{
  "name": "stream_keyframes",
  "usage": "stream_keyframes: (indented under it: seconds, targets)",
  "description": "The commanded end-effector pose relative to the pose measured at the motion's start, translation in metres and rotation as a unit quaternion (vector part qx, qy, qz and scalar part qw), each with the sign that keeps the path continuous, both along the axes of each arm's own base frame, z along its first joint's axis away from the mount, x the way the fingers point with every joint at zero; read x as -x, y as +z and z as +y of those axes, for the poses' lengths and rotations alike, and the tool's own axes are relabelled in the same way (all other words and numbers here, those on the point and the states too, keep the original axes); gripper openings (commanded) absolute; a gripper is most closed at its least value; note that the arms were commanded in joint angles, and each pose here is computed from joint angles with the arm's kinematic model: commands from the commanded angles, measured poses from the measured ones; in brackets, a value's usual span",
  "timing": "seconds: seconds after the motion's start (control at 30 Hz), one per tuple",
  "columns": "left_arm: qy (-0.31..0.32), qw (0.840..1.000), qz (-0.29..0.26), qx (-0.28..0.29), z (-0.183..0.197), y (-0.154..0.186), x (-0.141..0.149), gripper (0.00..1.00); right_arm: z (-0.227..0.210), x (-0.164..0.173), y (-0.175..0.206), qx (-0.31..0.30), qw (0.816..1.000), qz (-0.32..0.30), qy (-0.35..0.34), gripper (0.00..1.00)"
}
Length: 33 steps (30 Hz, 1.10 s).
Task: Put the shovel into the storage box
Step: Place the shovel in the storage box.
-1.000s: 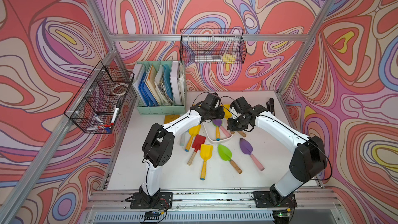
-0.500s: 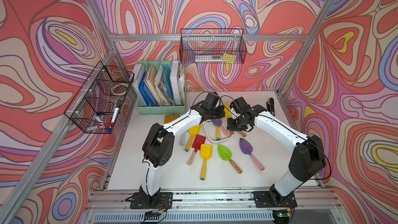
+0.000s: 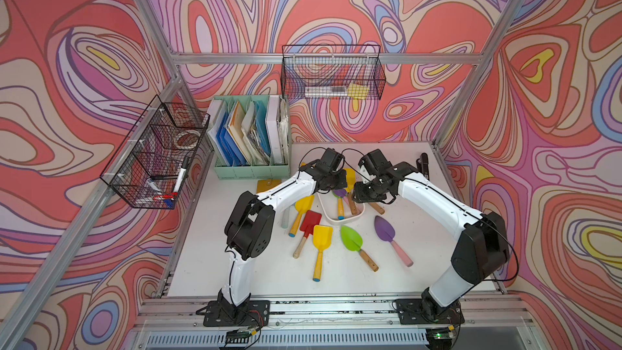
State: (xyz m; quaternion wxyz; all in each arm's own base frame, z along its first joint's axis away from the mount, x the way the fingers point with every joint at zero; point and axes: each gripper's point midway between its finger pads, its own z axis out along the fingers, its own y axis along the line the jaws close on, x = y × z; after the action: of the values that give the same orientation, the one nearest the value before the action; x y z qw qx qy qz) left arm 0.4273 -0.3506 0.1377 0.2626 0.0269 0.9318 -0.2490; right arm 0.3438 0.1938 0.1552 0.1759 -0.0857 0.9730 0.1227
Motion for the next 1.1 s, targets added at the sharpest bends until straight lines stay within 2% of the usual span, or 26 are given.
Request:
stream_keyframes:
  seconds: [0.0,0.4,1.07]
  targets:
    - [0.012,1.000,-0.005,-0.026,0.010,-0.001,-0.007,0.00,-0.003,0.003,0.018,0.002,1.000,-0.022,0.004,0.46]
    - [0.050,0.997,-0.006,-0.058,0.035,-0.013,-0.020,0.00,-0.004,0.007,0.011,0.003,1.000,-0.017,0.006,0.44]
    - [0.068,0.997,0.005,-0.036,0.022,-0.046,-0.036,0.00,-0.007,0.011,0.003,0.010,1.000,-0.006,0.005,0.44]
